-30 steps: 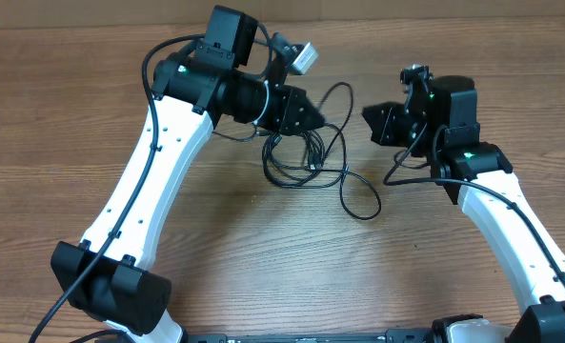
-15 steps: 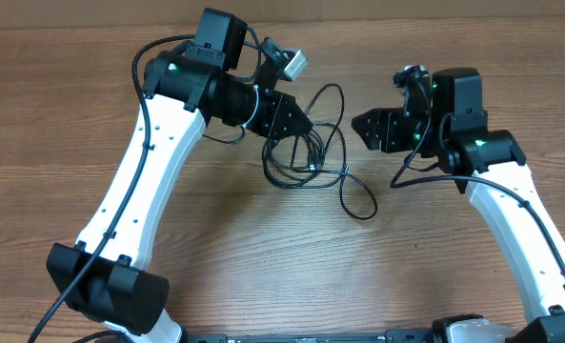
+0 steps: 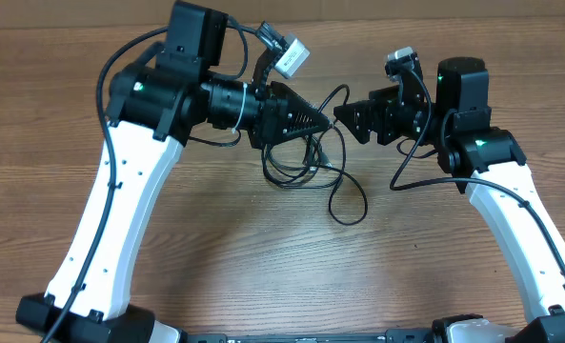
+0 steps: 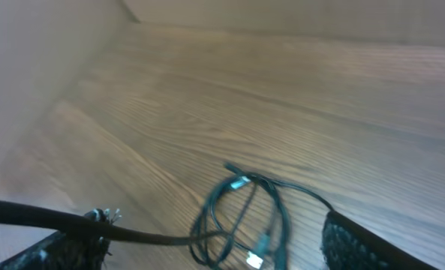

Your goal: Untangle cables

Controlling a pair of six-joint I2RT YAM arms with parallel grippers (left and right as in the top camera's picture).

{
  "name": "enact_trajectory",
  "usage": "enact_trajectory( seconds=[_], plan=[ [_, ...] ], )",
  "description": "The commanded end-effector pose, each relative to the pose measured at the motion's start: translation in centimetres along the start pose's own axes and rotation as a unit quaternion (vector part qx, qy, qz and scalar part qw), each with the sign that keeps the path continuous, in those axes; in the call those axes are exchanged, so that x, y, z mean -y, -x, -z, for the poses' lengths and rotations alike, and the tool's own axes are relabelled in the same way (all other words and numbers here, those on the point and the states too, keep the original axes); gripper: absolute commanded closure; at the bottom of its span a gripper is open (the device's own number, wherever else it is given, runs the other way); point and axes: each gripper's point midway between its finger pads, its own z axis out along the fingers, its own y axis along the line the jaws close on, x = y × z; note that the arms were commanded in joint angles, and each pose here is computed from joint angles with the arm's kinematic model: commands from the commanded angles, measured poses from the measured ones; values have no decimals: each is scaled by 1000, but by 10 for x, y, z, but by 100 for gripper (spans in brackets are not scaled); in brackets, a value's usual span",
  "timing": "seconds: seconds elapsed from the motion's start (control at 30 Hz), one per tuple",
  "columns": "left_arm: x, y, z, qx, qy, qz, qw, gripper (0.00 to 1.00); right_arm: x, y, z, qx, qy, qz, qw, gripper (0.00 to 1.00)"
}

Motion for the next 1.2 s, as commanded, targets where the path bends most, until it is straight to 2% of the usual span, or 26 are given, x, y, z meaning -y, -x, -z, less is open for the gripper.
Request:
enact_trajectory(
  seconds=[0.0,0.13,0.27,0.33,0.43,0.47,0.57,0.67,0.77,0.83,0.87,0.9,1.0,1.17],
  plan=[
    [28,8,7,15,-31,-38,999,96,-20,8,-3,9,59,14,998,18],
    [27,8,7,15,-31,-28,999,96,-41,8,-10,8,112,27,993,29],
    [27,8,7,15,-30,-29,999,96,-54,8,-15,8,127,40,991,42],
    [26,8,7,14,-29,-29,999,96,-55,9,-16,11,125,45,991,55],
    [23,7,7,13,-18,-27,999,96,-43,10,-19,12,90,42,995,87],
    [18,7,7,11,-4,-25,1000,96,-35,8,-20,9,69,38,997,94],
    [-4,1,8,-2,61,-15,998,96,-2,0,-22,-6,-26,22,999,96],
    [-37,-10,16,-24,160,2,987,96,38,-10,-13,-24,-147,4,989,96],
    [-75,-23,35,-44,283,43,957,88,69,-17,8,-38,-256,-10,966,96],
    [-98,-31,52,-49,362,74,928,64,77,-11,26,-39,-303,-8,952,96],
    [-106,-34,61,-51,395,86,913,56,78,-5,35,-36,-320,-7,947,96],
    [-112,-36,67,-51,418,94,902,52,77,2,44,-31,-334,-5,942,96],
    [-121,-38,78,-44,456,112,882,48,65,38,75,-2,-360,4,933,96],
    [-126,-35,76,-35,456,119,881,45,28,104,119,74,-352,21,933,96]
  ],
)
